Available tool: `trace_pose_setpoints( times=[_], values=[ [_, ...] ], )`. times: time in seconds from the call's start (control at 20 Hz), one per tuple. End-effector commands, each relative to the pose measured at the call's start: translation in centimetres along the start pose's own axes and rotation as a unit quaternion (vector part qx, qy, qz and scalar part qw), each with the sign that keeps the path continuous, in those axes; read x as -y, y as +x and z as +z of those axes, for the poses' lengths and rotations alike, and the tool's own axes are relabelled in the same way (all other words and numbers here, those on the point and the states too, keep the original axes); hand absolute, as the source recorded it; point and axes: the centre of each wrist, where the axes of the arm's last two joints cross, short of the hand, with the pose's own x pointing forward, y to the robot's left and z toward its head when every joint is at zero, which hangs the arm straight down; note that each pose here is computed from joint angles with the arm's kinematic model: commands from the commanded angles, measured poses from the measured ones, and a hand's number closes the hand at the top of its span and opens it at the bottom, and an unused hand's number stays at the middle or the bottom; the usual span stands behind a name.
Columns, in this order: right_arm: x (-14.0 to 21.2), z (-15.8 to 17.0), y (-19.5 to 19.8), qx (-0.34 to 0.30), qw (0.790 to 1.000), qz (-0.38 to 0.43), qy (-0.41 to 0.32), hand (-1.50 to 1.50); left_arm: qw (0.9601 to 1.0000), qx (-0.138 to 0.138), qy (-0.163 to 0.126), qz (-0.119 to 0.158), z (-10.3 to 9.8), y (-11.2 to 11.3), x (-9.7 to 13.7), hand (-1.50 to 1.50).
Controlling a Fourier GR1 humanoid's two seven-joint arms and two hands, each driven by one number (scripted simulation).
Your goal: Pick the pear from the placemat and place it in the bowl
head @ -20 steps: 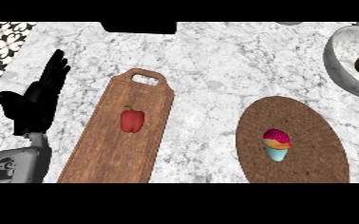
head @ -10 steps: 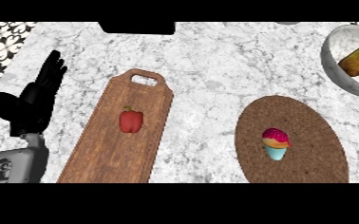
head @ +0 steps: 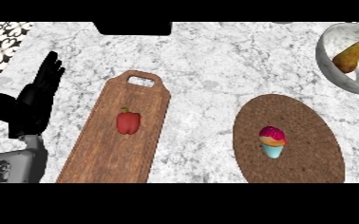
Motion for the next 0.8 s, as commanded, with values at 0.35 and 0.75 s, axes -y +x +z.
trace_pose_setpoints(
  times=[0.35, 0.75],
  values=[
    [10.5, 6.1, -6.4, -0.012, 0.997, -0.073, 0.022, -1.50, 0.9999, -0.006, 0.011, -0.003, 0.3, 0.6, -1.3, 0.00],
    [14.5, 7.3, -5.1, 0.035, 0.991, -0.116, 0.053, -1.50, 1.0000, -0.005, 0.000, 0.002, 0.4, 1.0, -0.3, 0.00]
  ],
)
